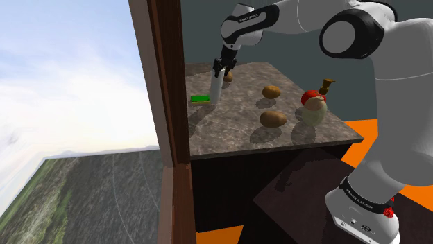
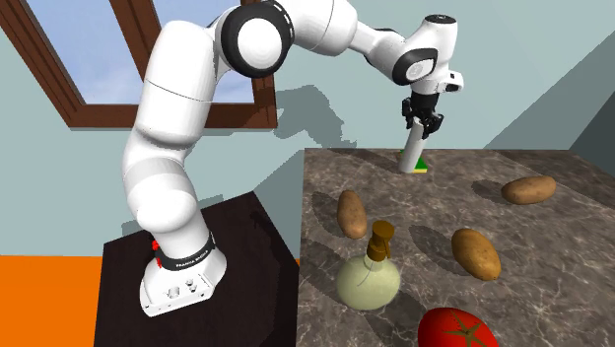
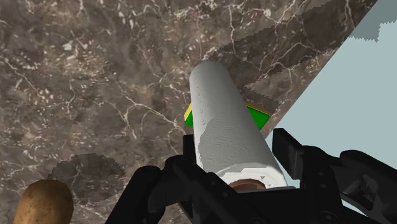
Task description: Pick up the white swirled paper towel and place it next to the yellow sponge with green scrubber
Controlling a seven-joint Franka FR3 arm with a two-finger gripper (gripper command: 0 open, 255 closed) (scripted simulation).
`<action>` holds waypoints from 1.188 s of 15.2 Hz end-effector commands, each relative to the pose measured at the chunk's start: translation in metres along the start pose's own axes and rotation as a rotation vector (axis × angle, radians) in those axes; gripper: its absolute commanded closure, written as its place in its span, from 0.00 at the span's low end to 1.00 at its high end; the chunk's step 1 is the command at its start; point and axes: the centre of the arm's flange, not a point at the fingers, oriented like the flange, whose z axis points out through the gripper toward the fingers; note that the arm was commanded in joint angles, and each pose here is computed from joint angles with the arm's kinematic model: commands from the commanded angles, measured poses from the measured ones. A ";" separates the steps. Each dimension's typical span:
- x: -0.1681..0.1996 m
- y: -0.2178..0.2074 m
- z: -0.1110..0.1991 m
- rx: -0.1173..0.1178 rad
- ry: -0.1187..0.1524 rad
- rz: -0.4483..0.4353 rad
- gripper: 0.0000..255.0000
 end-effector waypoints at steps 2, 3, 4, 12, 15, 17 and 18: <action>-0.001 0.000 0.003 0.000 -0.005 0.000 0.00; -0.001 0.000 0.003 0.000 -0.005 0.000 0.00; 0.000 0.000 0.003 0.000 -0.005 0.000 0.00; -0.001 0.000 -0.047 0.000 -0.005 0.000 0.00; -0.001 0.000 -0.047 0.000 -0.005 0.000 0.00; -0.001 0.000 -0.047 0.000 -0.005 0.000 0.00; -0.001 0.000 -0.047 0.000 -0.005 0.000 0.00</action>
